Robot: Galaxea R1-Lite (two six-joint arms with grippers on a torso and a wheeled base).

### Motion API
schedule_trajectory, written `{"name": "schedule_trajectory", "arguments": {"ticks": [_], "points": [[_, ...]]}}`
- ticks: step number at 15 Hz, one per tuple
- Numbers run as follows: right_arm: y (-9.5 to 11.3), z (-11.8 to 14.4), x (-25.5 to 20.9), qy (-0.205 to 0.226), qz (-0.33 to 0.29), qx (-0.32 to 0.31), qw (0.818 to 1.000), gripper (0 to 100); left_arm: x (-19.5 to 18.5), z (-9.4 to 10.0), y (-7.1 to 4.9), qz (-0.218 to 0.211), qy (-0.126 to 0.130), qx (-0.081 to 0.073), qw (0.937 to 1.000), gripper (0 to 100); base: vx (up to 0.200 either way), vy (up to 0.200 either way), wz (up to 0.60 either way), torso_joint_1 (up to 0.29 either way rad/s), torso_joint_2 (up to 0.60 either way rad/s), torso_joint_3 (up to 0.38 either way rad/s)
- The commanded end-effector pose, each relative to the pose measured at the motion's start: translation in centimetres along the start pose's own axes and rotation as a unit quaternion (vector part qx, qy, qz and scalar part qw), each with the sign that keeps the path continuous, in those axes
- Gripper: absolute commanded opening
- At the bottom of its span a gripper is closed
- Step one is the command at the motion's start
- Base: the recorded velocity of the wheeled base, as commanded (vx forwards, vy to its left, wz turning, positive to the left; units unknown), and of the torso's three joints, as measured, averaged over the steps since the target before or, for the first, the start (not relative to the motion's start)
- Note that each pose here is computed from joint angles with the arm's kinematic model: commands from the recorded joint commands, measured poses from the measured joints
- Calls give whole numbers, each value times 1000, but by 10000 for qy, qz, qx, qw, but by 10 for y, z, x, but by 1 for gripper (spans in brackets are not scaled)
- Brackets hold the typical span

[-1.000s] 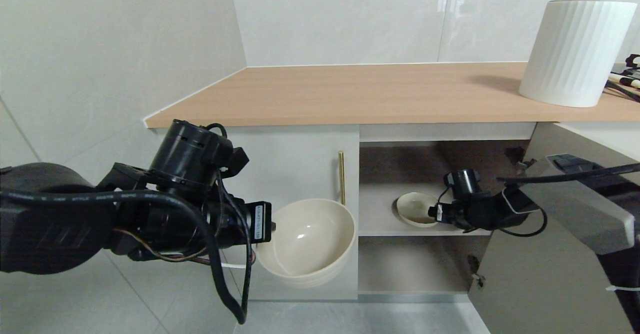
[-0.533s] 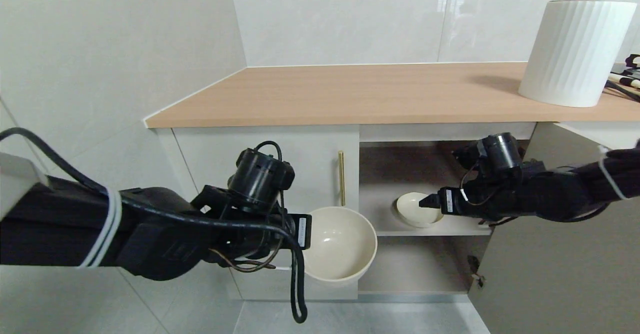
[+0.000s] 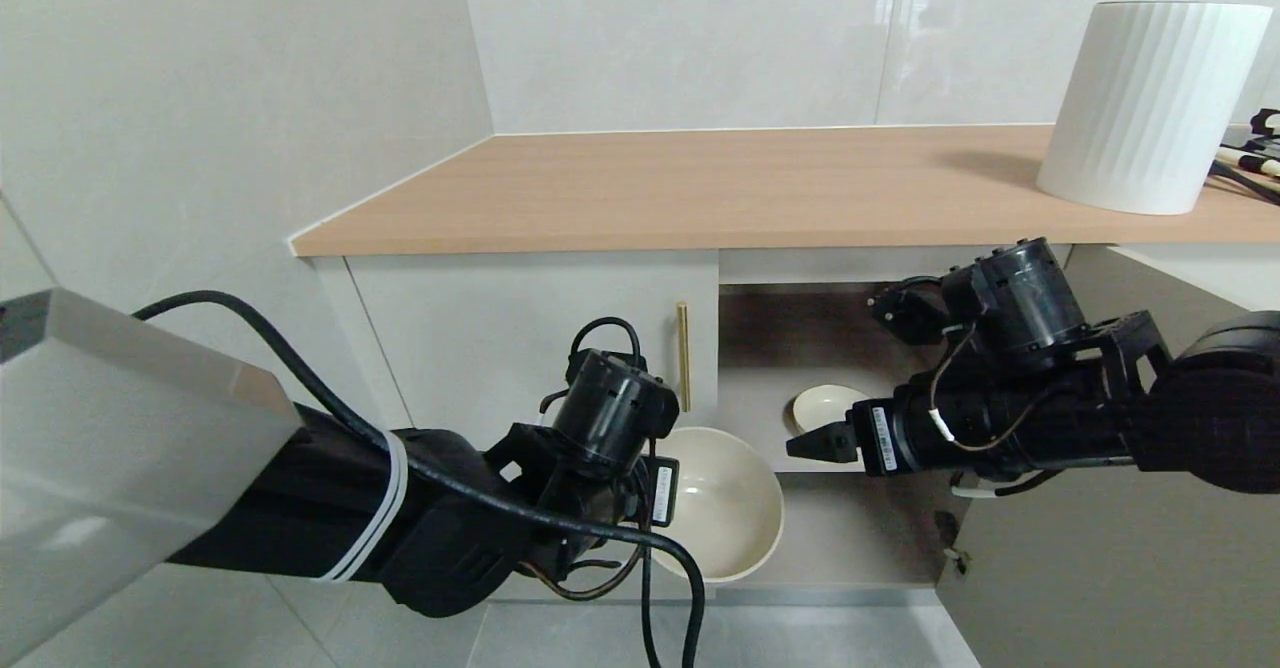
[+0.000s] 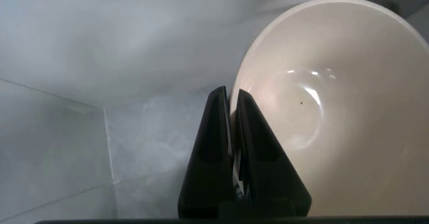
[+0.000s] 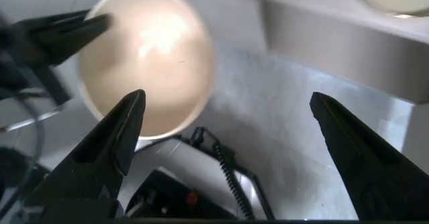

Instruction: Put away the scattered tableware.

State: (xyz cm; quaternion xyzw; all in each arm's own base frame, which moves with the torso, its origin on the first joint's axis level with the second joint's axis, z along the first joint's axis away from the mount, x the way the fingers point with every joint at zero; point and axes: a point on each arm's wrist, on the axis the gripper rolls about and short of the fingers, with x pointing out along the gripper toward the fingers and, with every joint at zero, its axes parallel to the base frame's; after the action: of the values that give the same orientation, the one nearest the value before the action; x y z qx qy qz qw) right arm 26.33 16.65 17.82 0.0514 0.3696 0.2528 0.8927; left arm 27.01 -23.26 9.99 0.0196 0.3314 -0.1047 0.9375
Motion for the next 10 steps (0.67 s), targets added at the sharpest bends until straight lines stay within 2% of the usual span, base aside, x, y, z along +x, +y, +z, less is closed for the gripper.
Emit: {"name": "schedule_trajectory", "arguments": {"ticks": [1, 3, 5, 8, 10], "points": [[3, -7, 17, 237, 5, -45, 9997, 100, 1, -3, -1, -2, 17, 14, 10000, 0, 0, 0, 0, 0, 0, 0], [1, -9, 28, 361, -33, -25, 9993, 100, -4, -3, -6, -79, -29, 46, 10000, 0, 0, 0, 0, 0, 0, 0], [3, -17, 41, 572, -38, -59, 9983, 100, -7, -2, -5, -75, -61, 34, 9999, 0, 0, 0, 0, 0, 0, 0], [6, -27, 58, 824, -45, -98, 9965, 100, -14, 2, -5, -121, -148, -21, 9998, 0, 0, 0, 0, 0, 0, 0], [7, -26, 63, 840, -54, -24, 9964, 100, -18, 2, -7, -162, -172, -47, 9997, 0, 0, 0, 0, 0, 0, 0]]}}
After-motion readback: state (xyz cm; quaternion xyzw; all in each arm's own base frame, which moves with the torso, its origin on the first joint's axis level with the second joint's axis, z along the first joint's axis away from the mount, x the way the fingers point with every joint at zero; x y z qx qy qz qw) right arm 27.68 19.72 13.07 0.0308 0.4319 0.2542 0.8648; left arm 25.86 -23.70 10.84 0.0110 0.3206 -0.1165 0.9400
